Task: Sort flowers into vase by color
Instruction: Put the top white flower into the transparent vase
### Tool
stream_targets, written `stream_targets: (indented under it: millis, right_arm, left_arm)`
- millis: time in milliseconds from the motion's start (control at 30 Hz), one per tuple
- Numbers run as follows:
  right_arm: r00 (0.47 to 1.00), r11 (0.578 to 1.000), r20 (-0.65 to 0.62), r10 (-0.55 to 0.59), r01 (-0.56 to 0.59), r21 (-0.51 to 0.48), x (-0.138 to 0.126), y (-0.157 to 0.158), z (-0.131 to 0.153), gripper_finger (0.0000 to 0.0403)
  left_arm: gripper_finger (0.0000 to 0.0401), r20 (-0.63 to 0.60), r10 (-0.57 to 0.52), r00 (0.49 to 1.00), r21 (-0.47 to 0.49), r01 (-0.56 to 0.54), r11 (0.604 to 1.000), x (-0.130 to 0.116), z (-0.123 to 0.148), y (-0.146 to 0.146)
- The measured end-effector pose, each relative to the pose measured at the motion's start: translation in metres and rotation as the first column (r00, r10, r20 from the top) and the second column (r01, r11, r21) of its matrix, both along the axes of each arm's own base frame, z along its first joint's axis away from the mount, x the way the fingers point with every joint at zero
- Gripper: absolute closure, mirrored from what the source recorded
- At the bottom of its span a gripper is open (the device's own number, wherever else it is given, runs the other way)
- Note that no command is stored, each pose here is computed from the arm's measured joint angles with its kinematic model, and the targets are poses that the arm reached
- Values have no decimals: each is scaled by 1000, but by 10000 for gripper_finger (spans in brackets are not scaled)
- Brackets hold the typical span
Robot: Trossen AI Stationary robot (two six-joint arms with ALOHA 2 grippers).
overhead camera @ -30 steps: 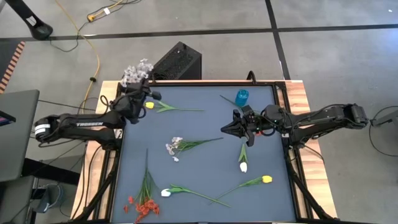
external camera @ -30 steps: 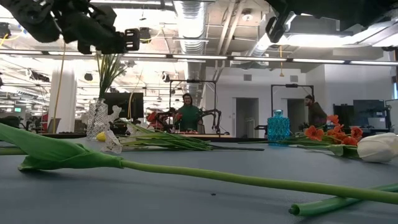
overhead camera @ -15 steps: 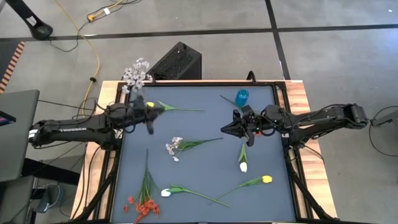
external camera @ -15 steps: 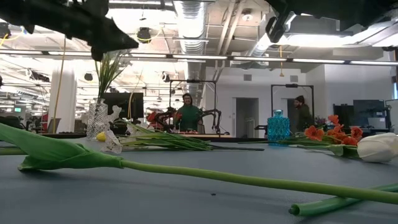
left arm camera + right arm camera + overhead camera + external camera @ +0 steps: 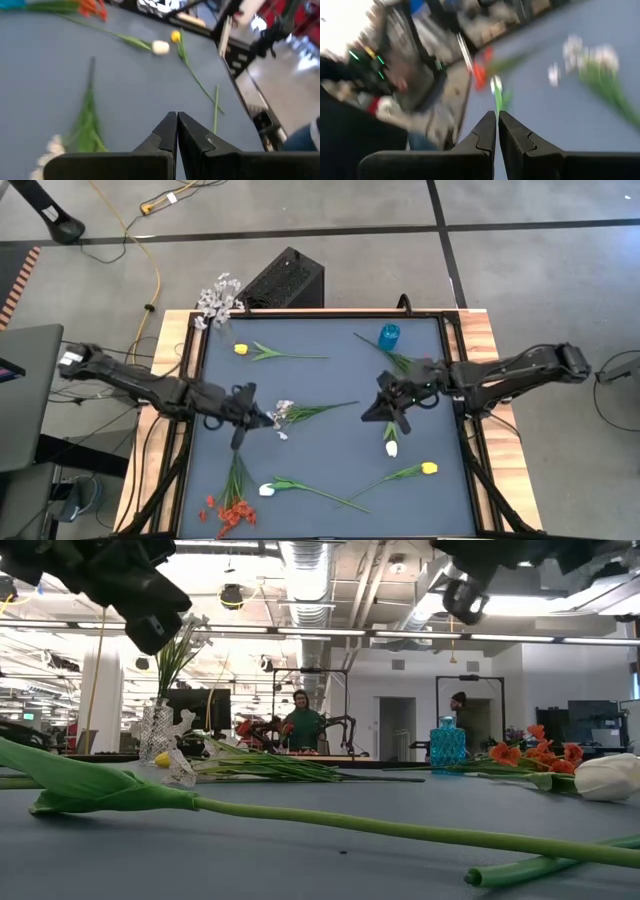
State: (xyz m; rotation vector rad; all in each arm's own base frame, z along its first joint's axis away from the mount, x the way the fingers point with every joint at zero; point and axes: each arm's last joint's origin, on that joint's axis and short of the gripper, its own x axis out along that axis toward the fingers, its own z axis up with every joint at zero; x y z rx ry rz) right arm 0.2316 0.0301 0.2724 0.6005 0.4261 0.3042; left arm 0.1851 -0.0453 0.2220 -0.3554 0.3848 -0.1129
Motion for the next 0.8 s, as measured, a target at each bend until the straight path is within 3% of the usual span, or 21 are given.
stream_targets:
  millis: [167,300,400,567,633,800]
  right_arm:
    - [971,980,-195,137,-162,-116,-11,17,-1,353]
    - [914,889,-313,259,-353,-293,-25,23,-10,353]
    - [873,763,-411,263,-449,-465,-35,22,-25,353]
    - [845,460,-494,204,-528,-713,-41,12,-42,347]
    - [827,378,-525,201,-560,-737,-38,7,-47,338]
    - [707,219,-670,225,-707,-672,-30,-3,-73,307]
  left_arm:
    - [401,-65,-89,994,58,93,994,15,-6,-24]
    - [401,-120,-98,988,96,110,989,26,-14,-33]
    - [399,-122,-29,992,59,36,998,35,-19,-35]
    - [371,-52,22,998,-55,-25,998,47,-19,-39]
    - [350,-35,42,998,-104,-46,994,50,-18,-40]
    - [290,-54,153,987,-165,-160,973,49,-19,-40]
